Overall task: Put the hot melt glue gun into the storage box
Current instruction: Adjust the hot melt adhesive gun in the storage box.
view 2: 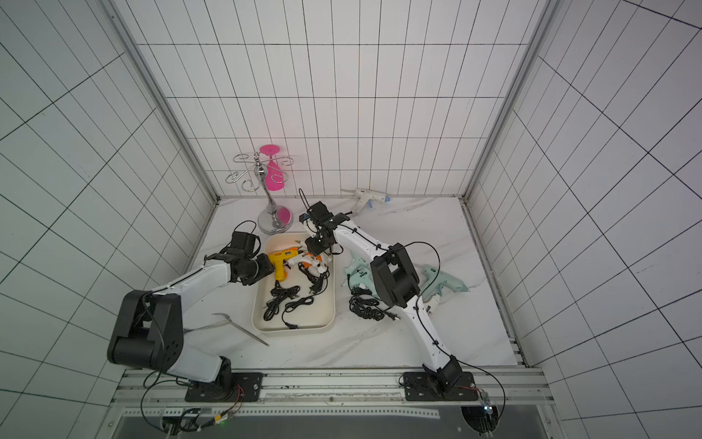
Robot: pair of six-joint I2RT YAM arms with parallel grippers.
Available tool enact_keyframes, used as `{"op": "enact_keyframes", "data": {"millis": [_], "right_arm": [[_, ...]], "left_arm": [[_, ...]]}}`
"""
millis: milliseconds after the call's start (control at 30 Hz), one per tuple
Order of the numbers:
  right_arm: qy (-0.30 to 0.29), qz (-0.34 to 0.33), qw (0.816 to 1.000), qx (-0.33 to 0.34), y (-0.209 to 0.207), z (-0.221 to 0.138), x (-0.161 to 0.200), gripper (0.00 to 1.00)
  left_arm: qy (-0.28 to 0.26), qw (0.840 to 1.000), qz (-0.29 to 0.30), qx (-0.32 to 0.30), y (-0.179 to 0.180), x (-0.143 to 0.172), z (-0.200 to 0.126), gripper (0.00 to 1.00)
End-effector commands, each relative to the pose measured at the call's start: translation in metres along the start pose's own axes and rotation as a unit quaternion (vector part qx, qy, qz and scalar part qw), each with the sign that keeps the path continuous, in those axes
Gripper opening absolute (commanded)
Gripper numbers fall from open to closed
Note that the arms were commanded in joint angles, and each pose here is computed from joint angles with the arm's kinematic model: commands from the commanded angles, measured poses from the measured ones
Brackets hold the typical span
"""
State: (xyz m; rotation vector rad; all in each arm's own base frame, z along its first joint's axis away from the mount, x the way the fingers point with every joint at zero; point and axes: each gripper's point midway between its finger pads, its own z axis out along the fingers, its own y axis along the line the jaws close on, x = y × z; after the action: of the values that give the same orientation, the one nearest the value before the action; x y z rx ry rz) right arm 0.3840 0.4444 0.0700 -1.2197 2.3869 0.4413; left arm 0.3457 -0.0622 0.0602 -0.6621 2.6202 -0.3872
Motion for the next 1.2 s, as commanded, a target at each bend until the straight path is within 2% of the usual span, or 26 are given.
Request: {"op": "enact_keyframes", "data": {"millis": [0, 100, 267, 400, 467, 567, 667, 800, 1000, 1167], "right_arm": [[0.087, -0.062, 0.994, 0.028, 0.007, 0.004, 0.047, 0.44], [0.112, -0.102, 0.986, 0.07, 0.004, 0.002, 0.068, 0.39], [0.093, -0.148, 0.976, 0.13, 0.006, -0.009, 0.058, 0.25], [0.072, -0.16, 0.971, 0.162, 0.004, -0.026, 0.04, 0.24], [0.068, -0.163, 0.971, 0.162, 0.005, -0.033, 0.036, 0.28], [0.072, -0.135, 0.975, 0.163, 0.0, -0.038, 0.038, 0.46], [0.082, -0.089, 0.978, 0.17, -0.011, -0.042, 0.045, 0.52], [0.086, -0.03, 0.981, 0.173, -0.025, -0.049, 0.055, 0.52], [0.052, 0.032, 0.982, 0.181, -0.036, -0.07, 0.043, 0.5], [0.063, 0.041, 0.985, 0.155, -0.027, -0.067, 0.051, 0.36]], "left_arm": [[-0.005, 0.999, -0.019, 0.049, -0.02, -0.005, 0.003, 0.54], [0.002, 0.998, -0.026, 0.056, -0.025, -0.005, 0.008, 0.53], [0.008, 0.998, -0.032, 0.059, -0.03, -0.004, 0.014, 0.53], [0.013, 0.997, -0.041, 0.065, -0.034, -0.002, 0.017, 0.52], [0.014, 0.996, -0.047, 0.068, -0.035, -0.002, 0.017, 0.52], [0.016, 0.996, -0.05, 0.07, -0.036, -0.002, 0.018, 0.51], [0.015, 0.996, -0.049, 0.07, -0.036, -0.002, 0.017, 0.51], [0.013, 0.996, -0.048, 0.071, -0.034, -0.002, 0.015, 0.51], [0.015, 0.996, -0.048, 0.069, -0.032, -0.002, 0.015, 0.51], [0.017, 0.996, -0.048, 0.07, -0.031, -0.002, 0.015, 0.51]]}}
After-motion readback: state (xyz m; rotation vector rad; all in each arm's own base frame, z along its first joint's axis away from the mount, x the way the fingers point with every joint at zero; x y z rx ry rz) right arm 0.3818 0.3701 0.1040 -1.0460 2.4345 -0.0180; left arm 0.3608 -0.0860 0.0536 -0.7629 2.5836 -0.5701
